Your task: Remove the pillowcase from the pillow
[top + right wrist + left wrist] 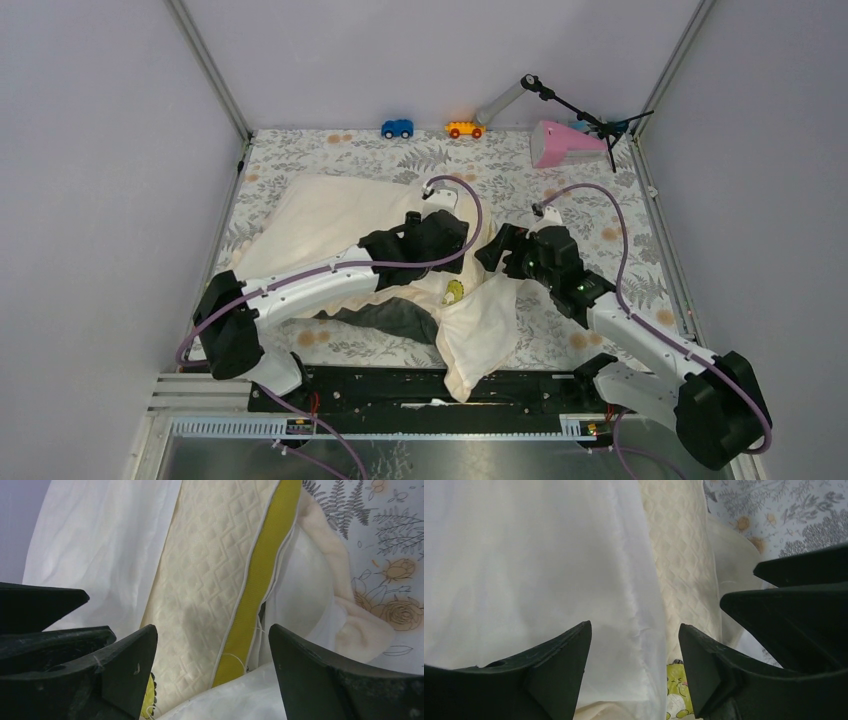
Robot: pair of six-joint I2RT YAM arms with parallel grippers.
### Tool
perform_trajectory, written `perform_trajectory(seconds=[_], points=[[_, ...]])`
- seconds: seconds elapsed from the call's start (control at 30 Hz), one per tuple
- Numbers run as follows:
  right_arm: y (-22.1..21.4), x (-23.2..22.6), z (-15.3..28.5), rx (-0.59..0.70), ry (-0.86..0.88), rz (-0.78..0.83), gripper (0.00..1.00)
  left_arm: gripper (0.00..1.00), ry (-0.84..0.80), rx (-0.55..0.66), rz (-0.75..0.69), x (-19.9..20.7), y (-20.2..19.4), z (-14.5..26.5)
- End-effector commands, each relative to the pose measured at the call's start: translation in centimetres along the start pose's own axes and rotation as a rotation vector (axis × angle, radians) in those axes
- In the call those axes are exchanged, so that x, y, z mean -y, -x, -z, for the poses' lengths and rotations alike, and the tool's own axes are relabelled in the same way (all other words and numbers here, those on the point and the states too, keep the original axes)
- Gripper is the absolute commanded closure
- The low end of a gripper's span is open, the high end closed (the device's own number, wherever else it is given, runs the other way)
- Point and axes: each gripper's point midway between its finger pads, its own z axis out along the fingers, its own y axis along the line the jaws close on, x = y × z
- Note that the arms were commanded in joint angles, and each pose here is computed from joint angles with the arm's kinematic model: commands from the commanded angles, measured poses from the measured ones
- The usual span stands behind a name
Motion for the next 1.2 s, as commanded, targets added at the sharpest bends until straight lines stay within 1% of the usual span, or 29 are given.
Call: perform_trajectory(seconds=[0.0, 0.07, 0.17, 0.23, 0.4, 0.47, 0.5, 0.53, 0.57, 0.6, 0.63, 0.67, 0.73, 0.83, 1.0, 1.07, 1.17], points=[[-0.4, -1.2, -1.2, -0.021, 0.065, -0.033, 0.12, 0.30, -0.157, -0.048, 0.045, 2.4, -0.7, -0.6], [-1.0, -1.5, -1.7, -0.052, 0.085, -0.046, 0.13, 0.34, -0.151, -0.070, 0.049, 1.9, -1.4, -1.2], [-1.6, -1.8, -2.6, -0.098, 0.098, -0.061, 0.14, 0.44, -0.152, -0.104, 0.057, 1.5, -2.4, -1.7], [-1.8, -1.8, -3.1, -0.116, 0.093, -0.064, 0.17, 0.50, -0.125, -0.127, 0.063, 0.7, -3.0, -2.1], [-1.3, -1.8, -3.5, -0.103, 0.078, -0.065, 0.45, 0.60, -0.071, -0.186, 0.062, -1.2, -4.9, -2.5], [-0.7, -1.8, -3.4, -0.084, 0.067, -0.058, 0.55, 0.63, -0.103, -0.230, 0.073, -1.3, -6.1, -2.6], [-0.6, -1.6, -3.4, -0.079, 0.056, -0.053, 0.64, 0.64, -0.117, -0.247, 0.083, -1.5, -6.7, -2.6], [-0.4, -1.5, -3.3, -0.070, 0.046, -0.048, 0.70, 0.66, -0.128, -0.254, 0.096, -1.7, -7.0, -2.7], [-0.1, -1.4, -3.2, -0.059, 0.037, -0.044, 0.73, 0.67, -0.138, -0.255, 0.107, -1.9, -7.2, -2.6], [0.0, -1.3, -3.1, -0.052, 0.030, -0.039, 0.76, 0.71, -0.140, -0.252, 0.112, -2.3, -7.4, -2.5], [0.1, -1.2, -3.1, -0.046, 0.025, -0.035, 0.81, 0.76, -0.141, -0.244, 0.118, -2.5, -7.4, -2.3], [0.2, -1.1, -3.0, -0.042, 0.018, -0.031, 0.85, 0.83, -0.136, -0.234, 0.123, -2.9, -7.3, -2.1], [0.4, -0.8, -2.9, -0.034, 0.004, -0.025, 0.93, 1.00, -0.100, -0.211, 0.138, -4.2, -7.0, -1.7], [0.7, -0.8, -2.8, -0.024, -0.004, -0.013, 1.00, 1.00, 0.013, -0.157, 0.183, -7.3, -6.0, -0.6], [2.9, -1.3, -1.8, 0.026, -0.031, 0.002, 1.00, 1.00, 0.103, -0.061, 0.274, -11.3, -4.8, 1.6], [4.7, -1.5, -0.7, 0.088, -0.056, -0.001, 1.00, 1.00, 0.158, -0.017, 0.335, -13.3, -4.5, 2.5], [7.5, -1.1, 1.8, 0.240, -0.097, -0.040, 1.00, 1.00, 0.259, 0.042, 0.443, -16.8, -4.8, 3.8]])
